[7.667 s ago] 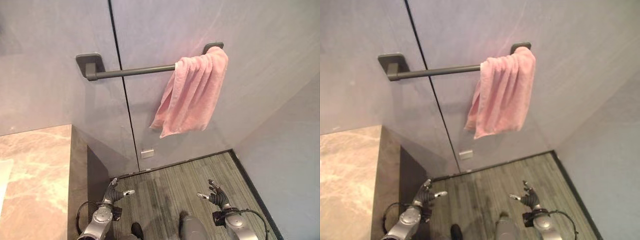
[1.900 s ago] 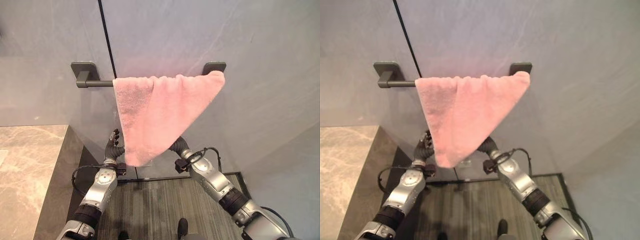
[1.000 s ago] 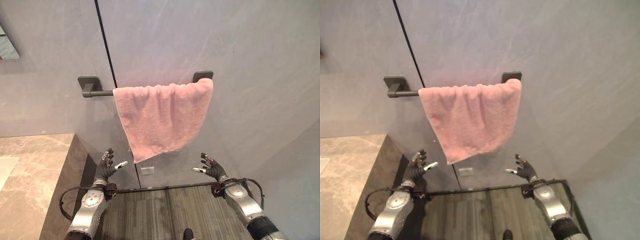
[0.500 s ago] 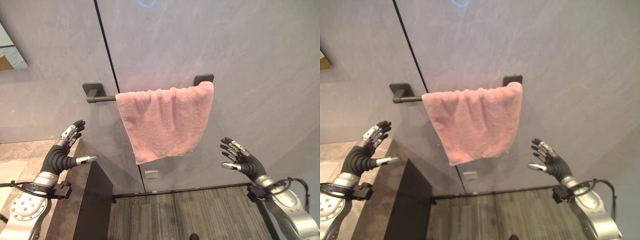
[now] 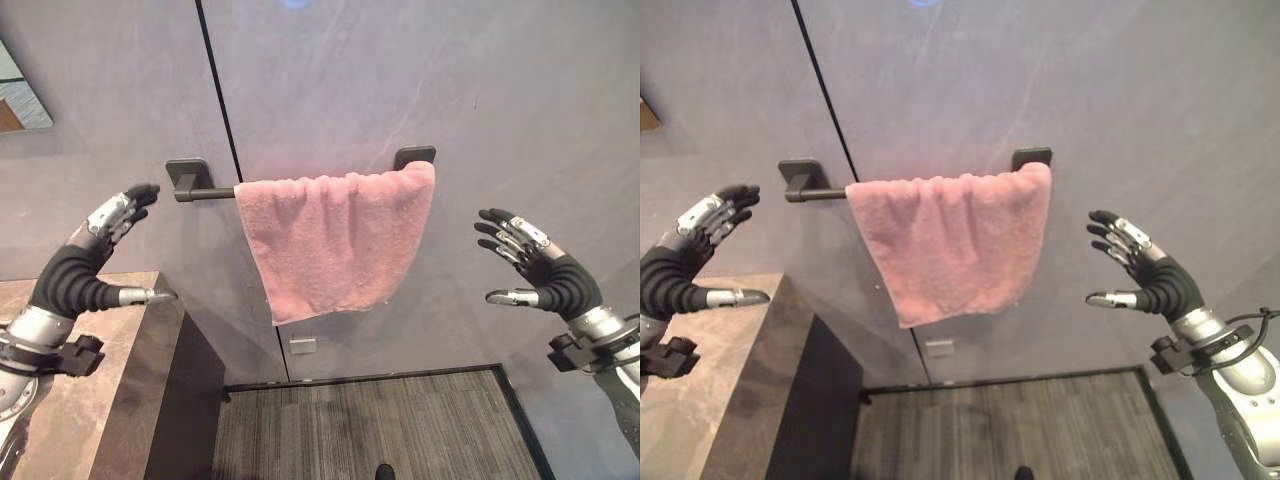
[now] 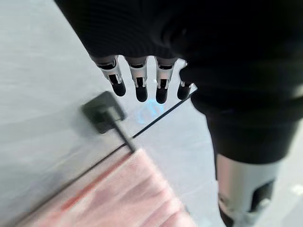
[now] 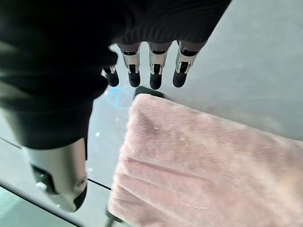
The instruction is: Put brush and paste in cup on sink, flatten towel.
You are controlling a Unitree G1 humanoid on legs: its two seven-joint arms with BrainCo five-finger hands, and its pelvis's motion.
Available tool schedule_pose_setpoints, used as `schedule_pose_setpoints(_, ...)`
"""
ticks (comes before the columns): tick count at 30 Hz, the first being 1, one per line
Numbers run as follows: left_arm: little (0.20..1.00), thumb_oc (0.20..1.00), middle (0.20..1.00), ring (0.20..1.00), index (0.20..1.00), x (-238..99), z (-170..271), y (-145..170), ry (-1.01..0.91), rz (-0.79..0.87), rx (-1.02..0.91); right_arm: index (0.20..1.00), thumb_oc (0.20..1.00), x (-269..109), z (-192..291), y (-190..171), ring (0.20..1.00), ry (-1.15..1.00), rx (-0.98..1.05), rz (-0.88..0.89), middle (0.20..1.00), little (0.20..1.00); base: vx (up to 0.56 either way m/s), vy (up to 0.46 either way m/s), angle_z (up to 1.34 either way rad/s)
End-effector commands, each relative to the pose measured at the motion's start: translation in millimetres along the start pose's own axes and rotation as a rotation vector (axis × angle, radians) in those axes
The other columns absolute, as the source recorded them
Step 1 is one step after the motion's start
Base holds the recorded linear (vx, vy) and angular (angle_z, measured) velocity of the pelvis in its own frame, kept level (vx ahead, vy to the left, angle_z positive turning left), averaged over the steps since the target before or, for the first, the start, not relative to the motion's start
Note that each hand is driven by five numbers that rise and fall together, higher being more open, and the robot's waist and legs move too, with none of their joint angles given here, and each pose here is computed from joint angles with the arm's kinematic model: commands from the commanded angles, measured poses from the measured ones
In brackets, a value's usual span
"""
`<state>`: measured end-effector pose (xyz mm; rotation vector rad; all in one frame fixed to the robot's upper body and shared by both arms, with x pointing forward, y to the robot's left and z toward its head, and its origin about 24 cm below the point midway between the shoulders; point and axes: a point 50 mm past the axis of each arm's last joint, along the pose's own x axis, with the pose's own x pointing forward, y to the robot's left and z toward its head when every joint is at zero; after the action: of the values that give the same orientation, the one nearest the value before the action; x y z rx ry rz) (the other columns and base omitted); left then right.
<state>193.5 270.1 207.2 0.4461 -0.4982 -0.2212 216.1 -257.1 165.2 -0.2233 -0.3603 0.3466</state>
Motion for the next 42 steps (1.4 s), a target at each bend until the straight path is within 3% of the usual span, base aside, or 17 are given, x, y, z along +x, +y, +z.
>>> schedule_pose_setpoints(1,1.0,1.0,1.0,1.0,1.0,18,17,-4,-0.216,0.101,-0.128,1.0,1.0,34,20,15,1.0,-0.324,0.256,-0.077,1.0,1.0,0.0,0.0,0.0)
schedule_pose_setpoints(3,1.0,1.0,1.0,1.0,1.0,20,15,-6,-0.227,0.119,-0.146,1.0,1.0,38,20,19,1.0,-0.341,0.274,-0.081,1.0,1.0,0.0,0.0,0.0)
schedule_pose_setpoints(7,1.0,1.0,1.0,1.0,1.0,42,5,-40,-0.304,0.192,-0.44,1.0,1.0,73,28,49,1.0,-0.435,0.411,-0.045,1.0,1.0,0.0,0.0,0.0)
schedule_pose_setpoints(8,1.0,1.0,1.0,1.0,1.0,43,5,-40,-0.306,0.193,-0.44,1.0,1.0,74,29,49,1.0,-0.436,0.408,-0.045,1.0,1.0,0.0,0.006,-0.03)
schedule_pose_setpoints(10,1.0,1.0,1.0,1.0,1.0,59,2,-68,-0.329,0.18,-0.621,1.0,1.0,92,34,66,1.0,-0.485,0.513,-0.031,1.0,1.0,0.01,0.001,-0.09)
schedule_pose_setpoints(12,1.0,1.0,1.0,1.0,1.0,67,4,-82,-0.341,0.14,-0.675,1.0,1.0,101,39,78,1.0,-0.519,0.586,-0.005,1.0,1.0,0.02,0.002,-0.14)
schedule_pose_setpoints(19,1.0,1.0,1.0,1.0,1.0,92,3,-111,-0.334,0.091,-0.703,1.0,1.0,126,53,103,1.0,-0.567,0.675,0.046,1.0,1.0,0.02,0.0,-0.03)
schedule_pose_setpoints(26,1.0,1.0,1.0,1.0,1.0,103,-4,-120,-0.293,0.117,-0.68,1.0,1.0,140,50,109,1.0,-0.536,0.665,0.0,1.0,1.0,0.04,0.005,-0.07)
schedule_pose_setpoints(42,1.0,1.0,1.0,1.0,1.0,103,-9,-107,-0.29,0.212,-0.583,1.0,1.0,158,44,128,1.0,-0.458,0.639,0.02,1.0,1.0,0.01,0.004,-0.01)
